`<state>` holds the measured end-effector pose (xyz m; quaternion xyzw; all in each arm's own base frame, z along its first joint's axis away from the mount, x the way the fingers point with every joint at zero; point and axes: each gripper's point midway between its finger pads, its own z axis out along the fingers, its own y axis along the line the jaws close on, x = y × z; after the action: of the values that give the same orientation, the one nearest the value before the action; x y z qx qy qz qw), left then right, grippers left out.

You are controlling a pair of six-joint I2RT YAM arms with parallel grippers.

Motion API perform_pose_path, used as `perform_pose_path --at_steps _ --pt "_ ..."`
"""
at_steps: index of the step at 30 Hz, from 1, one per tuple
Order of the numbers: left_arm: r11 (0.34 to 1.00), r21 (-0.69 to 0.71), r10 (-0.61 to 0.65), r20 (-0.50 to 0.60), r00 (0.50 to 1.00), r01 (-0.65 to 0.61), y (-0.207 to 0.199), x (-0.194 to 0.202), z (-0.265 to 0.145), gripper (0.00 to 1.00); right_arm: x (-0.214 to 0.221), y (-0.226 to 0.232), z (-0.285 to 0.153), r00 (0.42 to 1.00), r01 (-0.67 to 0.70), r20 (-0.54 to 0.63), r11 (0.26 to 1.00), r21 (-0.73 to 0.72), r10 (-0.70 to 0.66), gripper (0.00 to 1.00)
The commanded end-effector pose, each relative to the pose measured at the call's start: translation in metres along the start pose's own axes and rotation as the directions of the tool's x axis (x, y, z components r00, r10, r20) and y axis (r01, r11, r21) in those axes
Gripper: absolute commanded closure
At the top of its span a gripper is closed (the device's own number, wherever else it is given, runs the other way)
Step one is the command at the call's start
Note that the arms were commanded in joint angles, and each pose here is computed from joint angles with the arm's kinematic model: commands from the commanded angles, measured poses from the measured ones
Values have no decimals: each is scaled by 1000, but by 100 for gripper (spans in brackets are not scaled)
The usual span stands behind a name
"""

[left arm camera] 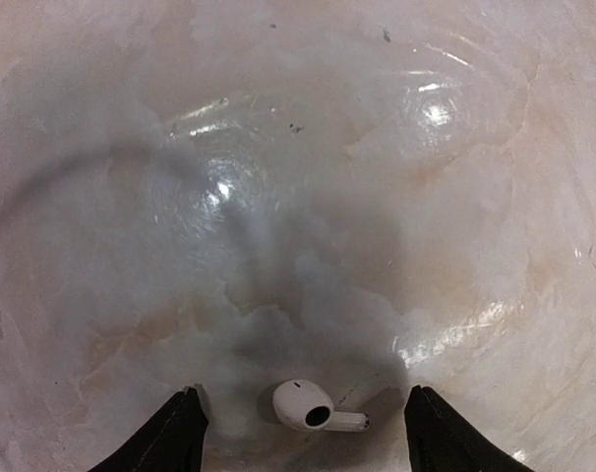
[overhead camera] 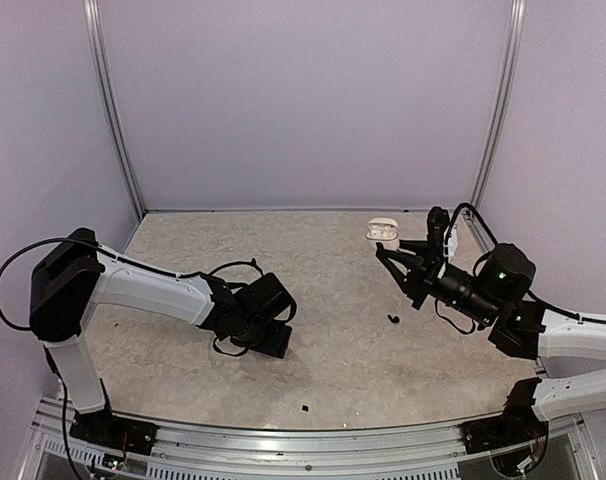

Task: Insert the wireless bluetooth earbuds into the charging case
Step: Adjust the right earbud at the center of the board.

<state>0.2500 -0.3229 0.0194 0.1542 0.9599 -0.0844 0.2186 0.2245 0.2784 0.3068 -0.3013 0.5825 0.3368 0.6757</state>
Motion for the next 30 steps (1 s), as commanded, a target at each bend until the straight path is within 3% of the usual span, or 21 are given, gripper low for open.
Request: perform_pose_path --at_steps 1,11,19,26,30 --pt "988 -145 49 -68 996 -59 36 22 1 30 -5 -4 -4 1000 6 16 1000 17 -7 100" --pt "988 -118 82 -122 989 -96 60 34 -16 48 -6 -6 -4 1000 15 18 1000 22 -15 100" --pt "962 71 273 -165 948 -265 19 8 -42 45 -6 -5 -5 1000 15 15 1000 19 -15 100" --pt "944 73 329 -252 910 -321 17 -5 -37 46 -7 -6 -7 1000 19 17 1000 23 -19 100" --pt "940 69 338 -288 896 -333 14 -6 -21 52 -7 -7 -9 1000 18 15 999 28 -19 100"
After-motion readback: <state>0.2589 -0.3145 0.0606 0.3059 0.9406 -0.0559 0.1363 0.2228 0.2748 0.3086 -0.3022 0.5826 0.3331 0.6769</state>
